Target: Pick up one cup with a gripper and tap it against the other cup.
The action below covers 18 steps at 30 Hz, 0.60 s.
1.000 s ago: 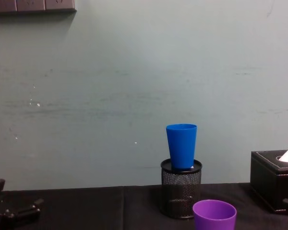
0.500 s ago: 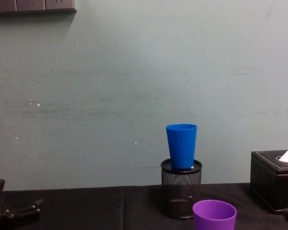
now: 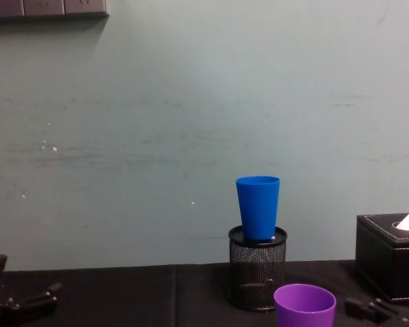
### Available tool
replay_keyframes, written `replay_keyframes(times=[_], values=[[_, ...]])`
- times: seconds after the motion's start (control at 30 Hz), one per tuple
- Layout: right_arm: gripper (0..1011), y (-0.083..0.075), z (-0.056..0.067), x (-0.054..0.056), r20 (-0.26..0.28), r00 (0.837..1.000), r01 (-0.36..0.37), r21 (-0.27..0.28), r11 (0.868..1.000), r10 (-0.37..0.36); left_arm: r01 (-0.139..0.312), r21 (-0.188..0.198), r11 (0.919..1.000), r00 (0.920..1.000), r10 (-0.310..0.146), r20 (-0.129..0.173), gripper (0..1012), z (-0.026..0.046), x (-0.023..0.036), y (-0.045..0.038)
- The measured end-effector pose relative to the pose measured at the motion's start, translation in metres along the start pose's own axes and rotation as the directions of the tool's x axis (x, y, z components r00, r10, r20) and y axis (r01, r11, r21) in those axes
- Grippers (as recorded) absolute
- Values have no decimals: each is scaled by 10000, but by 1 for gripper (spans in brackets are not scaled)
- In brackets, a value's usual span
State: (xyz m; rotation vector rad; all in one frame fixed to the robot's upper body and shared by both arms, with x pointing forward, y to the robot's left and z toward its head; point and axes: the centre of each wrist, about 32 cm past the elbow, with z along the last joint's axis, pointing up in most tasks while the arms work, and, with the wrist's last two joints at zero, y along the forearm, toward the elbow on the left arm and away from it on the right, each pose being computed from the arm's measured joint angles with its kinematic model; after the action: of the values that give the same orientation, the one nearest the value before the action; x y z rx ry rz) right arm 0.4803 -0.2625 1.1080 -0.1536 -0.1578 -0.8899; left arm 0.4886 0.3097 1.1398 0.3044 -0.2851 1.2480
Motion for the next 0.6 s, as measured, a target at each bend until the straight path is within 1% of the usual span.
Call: replay_keyframes(times=[0.13, 0.23, 0.27, 0.5, 0.6], values=[[1003, 59, -30, -11, -209, 9992, 338, 91, 9994, -336, 1, 1, 10000, 10000, -1, 0, 1000, 0, 0, 0], [1003, 112, -53, -10, -526, 9970, 580, 169, 9982, -570, 1, 0, 10000, 10000, -1, 0, 1000, 0, 0, 0], [1003, 139, -64, -12, -715, 9954, 656, 202, 9976, -640, 1, 0, 10000, 10000, -1, 0, 1000, 0, 0, 0], [1003, 249, -82, -34, -1466, 9879, 563, 328, 9979, -509, 1, 0, 10000, 10000, -1, 0, 1000, 0, 0, 0], [1003, 281, -82, -41, -1647, 9853, 512, 357, 9981, -447, 1, 0, 10000, 10000, -1, 0, 1000, 0, 0, 0]])
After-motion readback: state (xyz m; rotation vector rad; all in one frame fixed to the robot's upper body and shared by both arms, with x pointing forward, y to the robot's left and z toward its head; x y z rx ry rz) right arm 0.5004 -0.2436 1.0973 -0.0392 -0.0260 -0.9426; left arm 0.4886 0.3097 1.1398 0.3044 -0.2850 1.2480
